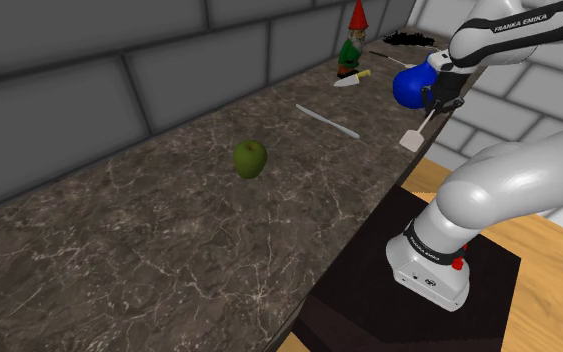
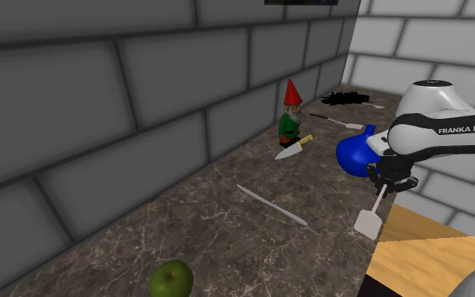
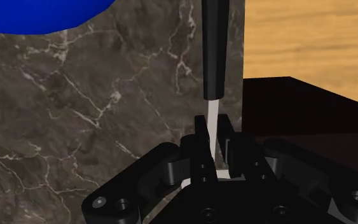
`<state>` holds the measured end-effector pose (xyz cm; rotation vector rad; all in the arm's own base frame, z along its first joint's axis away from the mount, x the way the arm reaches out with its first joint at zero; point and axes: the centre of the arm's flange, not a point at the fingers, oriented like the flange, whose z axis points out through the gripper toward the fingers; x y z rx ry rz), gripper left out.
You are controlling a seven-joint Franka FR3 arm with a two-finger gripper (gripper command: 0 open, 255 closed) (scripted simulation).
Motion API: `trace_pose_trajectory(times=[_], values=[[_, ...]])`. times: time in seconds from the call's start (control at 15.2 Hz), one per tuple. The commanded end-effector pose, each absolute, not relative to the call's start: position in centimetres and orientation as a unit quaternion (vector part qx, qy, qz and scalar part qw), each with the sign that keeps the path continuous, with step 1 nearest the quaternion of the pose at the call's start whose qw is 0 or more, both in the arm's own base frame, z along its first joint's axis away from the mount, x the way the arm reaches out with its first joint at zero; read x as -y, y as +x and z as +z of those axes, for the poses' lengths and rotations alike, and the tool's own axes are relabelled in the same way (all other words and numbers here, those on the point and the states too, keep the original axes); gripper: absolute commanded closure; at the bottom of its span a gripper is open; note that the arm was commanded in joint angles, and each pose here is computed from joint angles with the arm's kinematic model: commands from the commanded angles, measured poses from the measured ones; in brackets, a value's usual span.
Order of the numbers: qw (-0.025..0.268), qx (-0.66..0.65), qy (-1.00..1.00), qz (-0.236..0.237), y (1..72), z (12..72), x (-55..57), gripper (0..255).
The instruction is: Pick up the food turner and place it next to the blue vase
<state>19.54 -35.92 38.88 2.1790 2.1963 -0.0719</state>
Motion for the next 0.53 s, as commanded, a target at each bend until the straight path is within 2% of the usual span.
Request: trace_pose_trajectory(times=[0.0,0.46], values=[[0.024,-0.709,0.704,-0.023,19.5,37.9,35.9,255],[0.024,-0.709,0.704,-0.023,19.5,35.0,35.9,255]])
